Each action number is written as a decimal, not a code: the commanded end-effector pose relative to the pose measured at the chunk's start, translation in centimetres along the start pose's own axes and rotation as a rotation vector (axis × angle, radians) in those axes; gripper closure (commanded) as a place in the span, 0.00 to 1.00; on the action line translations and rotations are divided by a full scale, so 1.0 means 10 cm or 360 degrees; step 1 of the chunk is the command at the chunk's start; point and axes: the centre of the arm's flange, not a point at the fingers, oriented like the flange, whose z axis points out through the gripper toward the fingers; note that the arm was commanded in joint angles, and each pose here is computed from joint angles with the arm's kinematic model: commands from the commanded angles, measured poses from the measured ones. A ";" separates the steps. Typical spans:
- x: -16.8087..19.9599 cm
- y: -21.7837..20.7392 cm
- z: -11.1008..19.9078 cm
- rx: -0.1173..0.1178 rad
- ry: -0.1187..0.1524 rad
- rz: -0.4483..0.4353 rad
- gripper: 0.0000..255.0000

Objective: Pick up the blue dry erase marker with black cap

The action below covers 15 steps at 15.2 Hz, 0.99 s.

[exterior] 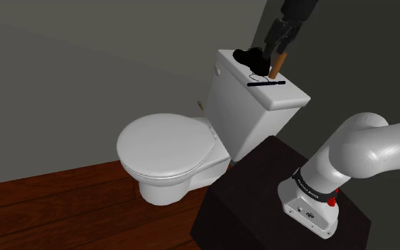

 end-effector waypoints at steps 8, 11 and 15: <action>0.03 0.76 0.57 0.0063 -0.0058 -0.0844 0.00; 0.15 1.06 0.83 0.0090 -0.0083 -0.1205 0.00; 0.41 1.39 1.18 0.0125 -0.0116 -0.1687 0.00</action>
